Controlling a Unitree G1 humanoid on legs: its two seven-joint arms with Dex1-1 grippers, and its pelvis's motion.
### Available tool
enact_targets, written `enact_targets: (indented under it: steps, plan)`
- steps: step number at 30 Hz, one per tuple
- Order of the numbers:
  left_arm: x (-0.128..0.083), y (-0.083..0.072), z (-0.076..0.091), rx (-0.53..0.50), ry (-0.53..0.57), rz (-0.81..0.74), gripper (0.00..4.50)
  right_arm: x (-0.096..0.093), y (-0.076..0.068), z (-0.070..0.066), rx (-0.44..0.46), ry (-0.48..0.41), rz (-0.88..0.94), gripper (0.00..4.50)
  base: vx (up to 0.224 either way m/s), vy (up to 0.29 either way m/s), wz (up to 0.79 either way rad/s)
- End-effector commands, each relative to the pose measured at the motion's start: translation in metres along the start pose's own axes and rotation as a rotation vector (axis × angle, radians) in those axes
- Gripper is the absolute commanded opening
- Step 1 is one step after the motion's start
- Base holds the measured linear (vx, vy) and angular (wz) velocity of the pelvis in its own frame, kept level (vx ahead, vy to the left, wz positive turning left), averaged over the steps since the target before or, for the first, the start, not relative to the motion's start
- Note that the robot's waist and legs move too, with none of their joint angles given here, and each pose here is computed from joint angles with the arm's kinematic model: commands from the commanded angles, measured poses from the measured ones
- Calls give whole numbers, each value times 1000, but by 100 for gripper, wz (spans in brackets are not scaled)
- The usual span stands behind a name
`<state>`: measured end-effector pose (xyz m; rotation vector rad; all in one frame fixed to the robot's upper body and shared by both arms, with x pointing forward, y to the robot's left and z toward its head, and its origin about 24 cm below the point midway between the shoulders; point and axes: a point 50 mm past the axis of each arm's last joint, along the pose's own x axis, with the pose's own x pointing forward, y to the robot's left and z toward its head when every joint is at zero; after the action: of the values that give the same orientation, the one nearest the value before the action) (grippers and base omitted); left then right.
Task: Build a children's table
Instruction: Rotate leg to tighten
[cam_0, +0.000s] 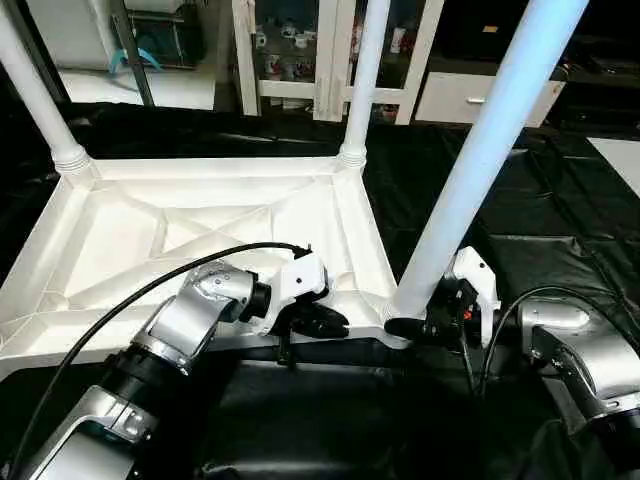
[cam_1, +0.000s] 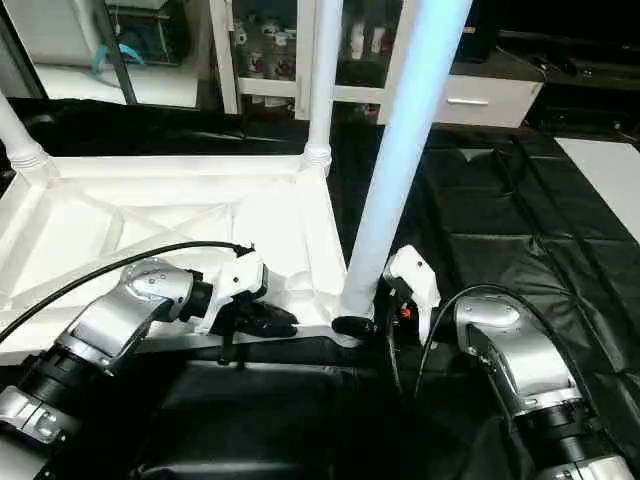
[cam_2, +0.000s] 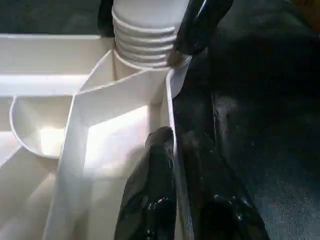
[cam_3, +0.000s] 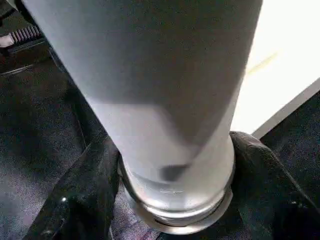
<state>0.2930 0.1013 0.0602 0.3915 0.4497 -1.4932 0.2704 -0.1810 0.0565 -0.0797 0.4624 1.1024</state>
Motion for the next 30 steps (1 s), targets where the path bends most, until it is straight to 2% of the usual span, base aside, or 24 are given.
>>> enact_targets:
  steps: [1, 12, 14, 16, 21, 30]
  plan:
    - [1, 1, 2, 23, 35, -27, 55, 2, 0, 5, -23, -13, -3, 277, 0, 0, 0]
    - [-2, 3, -7, 34, 140, -9, 55, 3, -2, 7, -40, -10, -10, 277, 0, 0, 0]
    - [-2, 3, -8, 32, 143, -9, 55, 3, -3, 7, -41, -10, -9, 277, 0, 0, 0]
    - [-2, 4, -8, 27, 139, 3, 26, 4, -3, 8, -43, -9, -9, 277, 0, 0, 0]
    - [0, 5, -9, 20, 118, 20, 2, 4, -3, 8, -47, -10, -9, 277, 0, 0, 0]
    - [4, 0, -12, 4, 116, -4, 0, 6, -4, 8, -45, -11, -7, 277, 0, 0, 0]
